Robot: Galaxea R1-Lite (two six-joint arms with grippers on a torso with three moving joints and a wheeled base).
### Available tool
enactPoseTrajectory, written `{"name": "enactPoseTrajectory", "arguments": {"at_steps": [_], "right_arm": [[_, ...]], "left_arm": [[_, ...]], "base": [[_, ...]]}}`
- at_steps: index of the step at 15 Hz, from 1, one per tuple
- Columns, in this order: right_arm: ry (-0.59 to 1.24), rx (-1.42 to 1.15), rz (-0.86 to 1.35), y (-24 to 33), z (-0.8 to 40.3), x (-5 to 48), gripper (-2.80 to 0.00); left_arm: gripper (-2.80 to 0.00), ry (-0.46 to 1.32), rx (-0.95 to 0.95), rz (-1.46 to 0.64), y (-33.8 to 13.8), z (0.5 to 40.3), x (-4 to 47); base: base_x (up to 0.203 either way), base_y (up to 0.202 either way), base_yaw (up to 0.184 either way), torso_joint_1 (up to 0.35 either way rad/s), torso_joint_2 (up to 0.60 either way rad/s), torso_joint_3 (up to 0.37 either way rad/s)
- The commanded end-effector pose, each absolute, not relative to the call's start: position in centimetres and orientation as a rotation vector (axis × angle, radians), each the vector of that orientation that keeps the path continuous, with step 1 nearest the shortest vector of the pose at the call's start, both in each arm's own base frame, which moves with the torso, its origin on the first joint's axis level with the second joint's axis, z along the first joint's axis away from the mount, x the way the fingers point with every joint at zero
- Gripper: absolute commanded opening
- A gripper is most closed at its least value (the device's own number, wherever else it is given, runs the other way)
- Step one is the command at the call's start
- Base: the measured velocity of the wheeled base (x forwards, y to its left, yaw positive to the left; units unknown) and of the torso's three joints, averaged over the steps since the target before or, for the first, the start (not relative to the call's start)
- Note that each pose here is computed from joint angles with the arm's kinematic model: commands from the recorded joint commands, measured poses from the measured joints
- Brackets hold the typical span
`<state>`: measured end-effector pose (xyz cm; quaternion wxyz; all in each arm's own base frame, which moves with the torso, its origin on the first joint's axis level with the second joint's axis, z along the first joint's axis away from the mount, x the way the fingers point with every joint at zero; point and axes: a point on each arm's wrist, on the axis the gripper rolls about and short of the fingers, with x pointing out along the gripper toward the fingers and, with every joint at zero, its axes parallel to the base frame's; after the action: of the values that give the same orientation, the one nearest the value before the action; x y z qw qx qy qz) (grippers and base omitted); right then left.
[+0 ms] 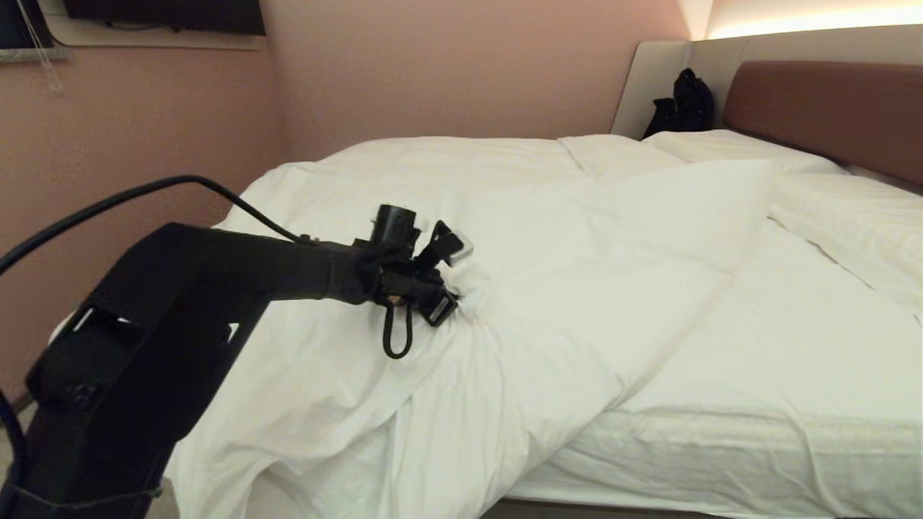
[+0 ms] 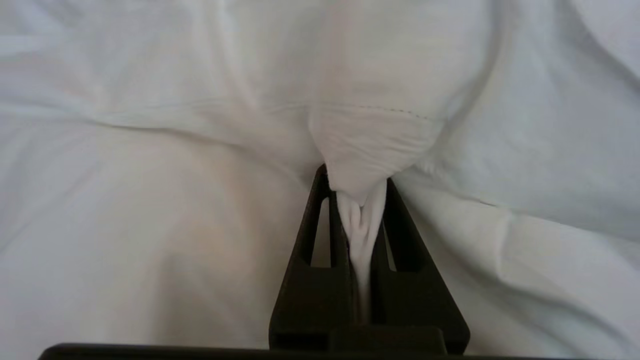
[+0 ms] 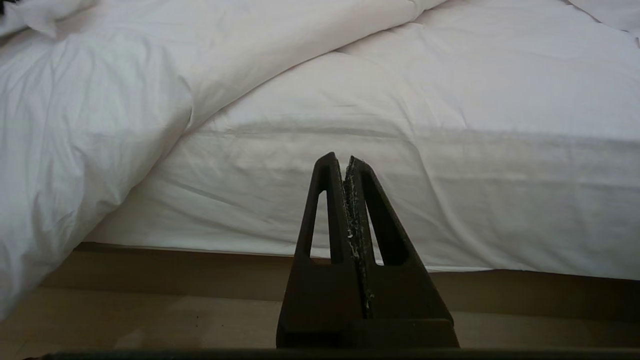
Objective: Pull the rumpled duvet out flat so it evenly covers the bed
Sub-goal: Flatten the corners of the folded blanket
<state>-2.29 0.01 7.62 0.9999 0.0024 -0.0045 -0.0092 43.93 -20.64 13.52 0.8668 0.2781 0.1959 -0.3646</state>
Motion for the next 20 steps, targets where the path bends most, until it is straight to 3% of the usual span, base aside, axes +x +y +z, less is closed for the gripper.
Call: {"name": "enactPoseTrajectory", "arguments": {"at_steps": [1,8,15,17,20], "right_arm": [[-0.008,0.005,-0.018,0.0,7.6,-2.3,-2.80],[-0.008,0.005,-0.018,0.0,7.6,-2.3,-2.80],[-0.008,0.005,-0.018,0.0,7.6,-2.3,-2.80],[-0.008,0.005,-0.018,0.0,7.6,-2.3,-2.80],[-0.008,0.005,-0.018,0.0,7.6,-2.3,-2.80]], "left_arm": [[-2.80,0.333,0.580,-0.745,-19.6,17.9,42.0],[-2.80,0.317,0.575,-0.584,-12.3,23.6,37.4],[-2.80,0.344,0.502,-0.176,1.9,28.0,29.5],[-2.80,0.352,0.492,-0.145,2.9,28.0,28.6],[-2.80,0.343,0.440,0.088,8.1,29.7,24.8]], "base": [[0.000,0.000,0.000,0.000,0.00,0.000],[0.000,0.000,0.000,0.000,0.00,0.000],[0.000,0.000,0.000,0.000,0.00,0.000],[0.000,0.000,0.000,0.000,0.00,0.000],[0.000,0.000,0.000,0.000,0.00,0.000]]}}
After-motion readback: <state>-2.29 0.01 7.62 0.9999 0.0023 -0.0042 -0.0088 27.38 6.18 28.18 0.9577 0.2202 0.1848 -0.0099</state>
